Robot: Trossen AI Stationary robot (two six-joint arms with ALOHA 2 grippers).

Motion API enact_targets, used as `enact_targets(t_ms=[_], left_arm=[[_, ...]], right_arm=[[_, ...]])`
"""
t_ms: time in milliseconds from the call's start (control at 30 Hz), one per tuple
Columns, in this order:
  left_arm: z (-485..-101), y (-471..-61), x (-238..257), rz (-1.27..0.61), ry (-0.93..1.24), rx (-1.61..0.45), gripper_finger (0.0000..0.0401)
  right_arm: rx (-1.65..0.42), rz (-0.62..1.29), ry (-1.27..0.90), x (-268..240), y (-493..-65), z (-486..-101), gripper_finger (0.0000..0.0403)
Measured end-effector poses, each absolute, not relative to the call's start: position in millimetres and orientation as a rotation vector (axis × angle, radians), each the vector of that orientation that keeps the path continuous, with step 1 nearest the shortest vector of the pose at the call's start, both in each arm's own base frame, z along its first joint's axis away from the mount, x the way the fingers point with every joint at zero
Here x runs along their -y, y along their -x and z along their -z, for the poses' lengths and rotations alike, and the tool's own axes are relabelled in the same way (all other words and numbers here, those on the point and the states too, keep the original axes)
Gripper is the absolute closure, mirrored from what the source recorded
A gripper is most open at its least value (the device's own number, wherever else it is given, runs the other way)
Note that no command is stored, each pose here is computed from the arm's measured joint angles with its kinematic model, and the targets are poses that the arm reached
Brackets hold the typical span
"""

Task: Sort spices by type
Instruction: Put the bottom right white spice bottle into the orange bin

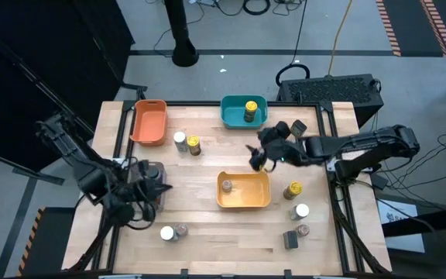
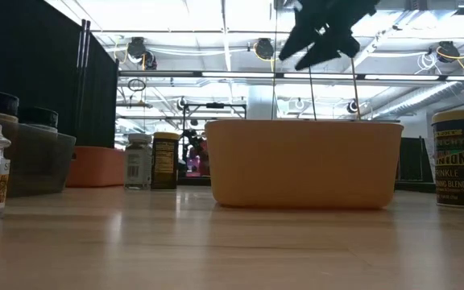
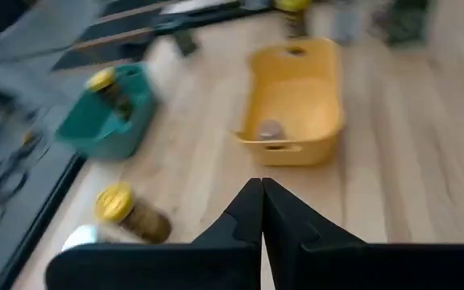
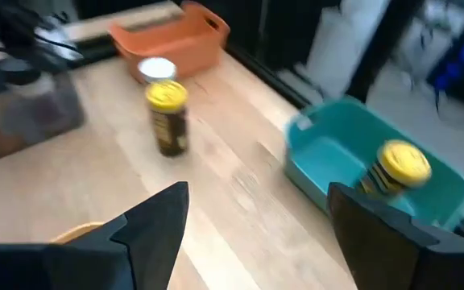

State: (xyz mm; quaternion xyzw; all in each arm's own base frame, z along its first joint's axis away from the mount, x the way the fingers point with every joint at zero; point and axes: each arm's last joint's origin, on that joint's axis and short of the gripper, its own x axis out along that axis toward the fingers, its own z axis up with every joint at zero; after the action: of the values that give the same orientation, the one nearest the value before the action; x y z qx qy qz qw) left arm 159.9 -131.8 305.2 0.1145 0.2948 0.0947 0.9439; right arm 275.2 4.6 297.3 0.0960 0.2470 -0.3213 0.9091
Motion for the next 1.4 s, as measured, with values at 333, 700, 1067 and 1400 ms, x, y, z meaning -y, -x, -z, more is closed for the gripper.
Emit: enact_targets(t_ms=[333,700,1067,1400], left_arm=[[-285.0,-204.7,106.0,0.092,-0.423,-0.593,0.0397],[-283.2,-226.2,49.8,-0.117,-0.450,-0.622,0.0398],[-284.5,-226.1,32.4,-0.373,-0.531,-0.652,0.0399],[-285.1,-225.6,31.0,-0.419,-0.569,-0.657,0.0380]], right_arm=[[-0.645,0.719,-0.308,34.3,-265.2,-316.7,0.0140],[-0.973,0.711,-0.465,33.9,-239.0,-310.5,0.0156],[-1.415,0.561,-0.743,11.8,-209.3,-300.8,0.0161],[-1.579,0.645,-0.857,-3.6,-190.8,-303.4,0.0161]])
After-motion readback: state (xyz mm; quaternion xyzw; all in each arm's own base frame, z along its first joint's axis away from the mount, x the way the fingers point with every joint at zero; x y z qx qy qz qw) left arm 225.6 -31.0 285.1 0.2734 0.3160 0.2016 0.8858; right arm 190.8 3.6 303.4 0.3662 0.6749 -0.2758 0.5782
